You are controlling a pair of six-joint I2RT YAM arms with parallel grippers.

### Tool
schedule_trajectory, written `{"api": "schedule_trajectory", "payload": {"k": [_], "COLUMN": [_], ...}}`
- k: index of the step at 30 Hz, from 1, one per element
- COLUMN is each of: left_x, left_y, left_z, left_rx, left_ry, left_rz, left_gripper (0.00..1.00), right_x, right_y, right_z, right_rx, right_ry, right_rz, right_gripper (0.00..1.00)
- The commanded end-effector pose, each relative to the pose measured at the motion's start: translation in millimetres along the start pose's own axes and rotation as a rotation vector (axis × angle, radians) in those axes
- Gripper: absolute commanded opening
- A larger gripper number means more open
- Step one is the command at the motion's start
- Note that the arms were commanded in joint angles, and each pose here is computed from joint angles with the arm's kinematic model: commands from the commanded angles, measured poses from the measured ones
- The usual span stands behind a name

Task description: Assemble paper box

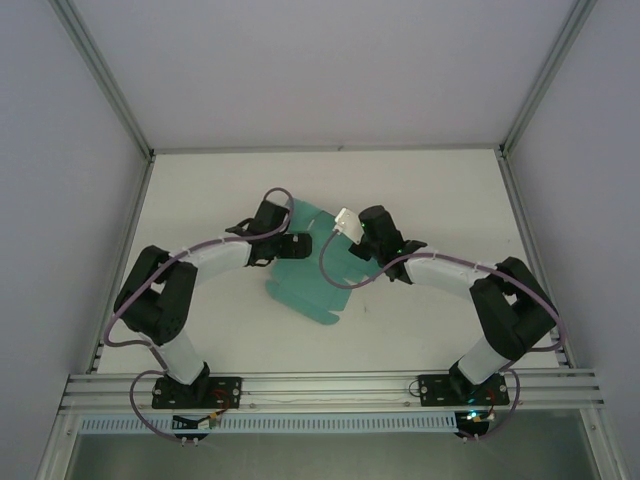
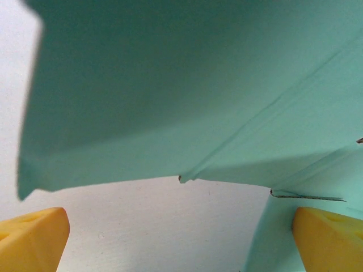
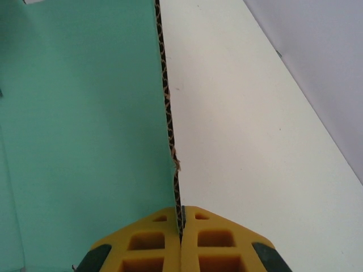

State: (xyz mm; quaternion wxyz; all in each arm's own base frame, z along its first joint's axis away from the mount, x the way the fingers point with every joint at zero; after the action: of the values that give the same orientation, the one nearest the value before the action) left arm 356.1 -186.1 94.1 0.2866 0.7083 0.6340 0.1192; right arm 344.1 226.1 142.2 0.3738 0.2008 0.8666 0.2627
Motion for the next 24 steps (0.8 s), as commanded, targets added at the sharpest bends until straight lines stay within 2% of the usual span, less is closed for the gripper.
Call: {"api": "schedule_trajectory", "payload": {"k": [1,7,10,18,21,24], "left_x": [5,-8,-2,67,95,116], "left_y": [7,26,35,61,71,78], "left_z": [-8,-47,-66,-95,-92,-75], "left_rx": [-0.037,-0.124,-0.172,-0.286,-0.298,-0.302], "left_ry": [0.061,-0.053,-0.065,0.114,0.157,0.222], "left_rz": [-0.003,-0.044,-0.093,-0.302,-0.391,-0.428], "left_gripper": [1.00,1.00,1.00,1.00,1.00,1.00], "right_x": [-11,-32,-39,-45,-42,-33], "right_y": [20,22,26,50,48,42], "right_z": [-9,-2,4,14,24,33], "right_rx": [-0.053,0.012,0.031,-0.058,-0.074,-0.089], "right_ry": [-0.017,-0.168,-0.256,-0.485,-0.568,-0.605], "right_rz": [-0.022,-0.236,-0.358,-0.556,-0.616,-0.658], "right_gripper": [0.00,0.00,0.00,0.00,0.00,0.00]}}
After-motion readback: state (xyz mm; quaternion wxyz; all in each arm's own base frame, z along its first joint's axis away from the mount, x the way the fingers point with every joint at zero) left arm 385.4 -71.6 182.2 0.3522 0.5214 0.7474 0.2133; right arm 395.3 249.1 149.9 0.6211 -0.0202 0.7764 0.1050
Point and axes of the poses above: each hand's point on the last joint's axis, 136 mm out from that joint toward the fingers, its own z axis out along the fingers, its own x axis along the line the jaws close on, y = z × x, the point moved 4 cm from there along -z, back along the fingers, and after that the axes turned 1 degree about z, right-handed, at the moved point
